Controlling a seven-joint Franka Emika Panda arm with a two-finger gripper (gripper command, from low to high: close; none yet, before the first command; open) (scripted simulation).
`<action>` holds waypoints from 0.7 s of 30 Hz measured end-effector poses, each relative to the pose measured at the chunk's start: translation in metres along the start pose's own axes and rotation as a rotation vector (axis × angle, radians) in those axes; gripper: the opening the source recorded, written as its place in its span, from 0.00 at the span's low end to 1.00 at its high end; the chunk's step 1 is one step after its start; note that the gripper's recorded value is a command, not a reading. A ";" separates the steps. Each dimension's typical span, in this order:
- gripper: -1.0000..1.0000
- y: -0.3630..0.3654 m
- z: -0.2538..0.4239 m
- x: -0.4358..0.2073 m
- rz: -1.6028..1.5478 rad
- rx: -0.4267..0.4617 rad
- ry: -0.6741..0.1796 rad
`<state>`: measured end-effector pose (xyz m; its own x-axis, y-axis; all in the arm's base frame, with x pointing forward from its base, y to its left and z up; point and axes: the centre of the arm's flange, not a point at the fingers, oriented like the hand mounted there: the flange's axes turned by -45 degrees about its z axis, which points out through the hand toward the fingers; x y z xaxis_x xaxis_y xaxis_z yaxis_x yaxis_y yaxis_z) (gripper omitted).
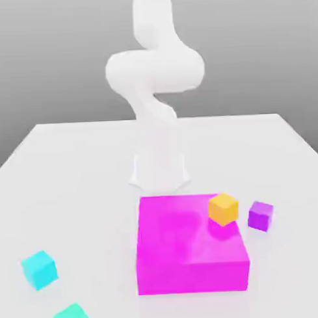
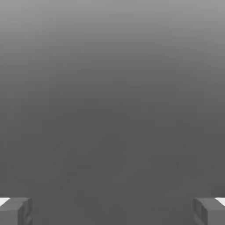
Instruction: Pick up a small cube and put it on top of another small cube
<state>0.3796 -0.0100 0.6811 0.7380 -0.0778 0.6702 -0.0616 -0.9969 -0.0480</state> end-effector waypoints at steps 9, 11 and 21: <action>0.50 0.044 0.161 -0.013 0.238 -0.059 -0.223; 0.50 0.056 0.195 -0.023 0.291 -0.078 -0.270; 0.50 0.121 0.348 -0.111 0.560 -0.205 -0.495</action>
<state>0.5241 -0.1236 0.3433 0.7714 -0.6118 0.1750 -0.6019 -0.7907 -0.1116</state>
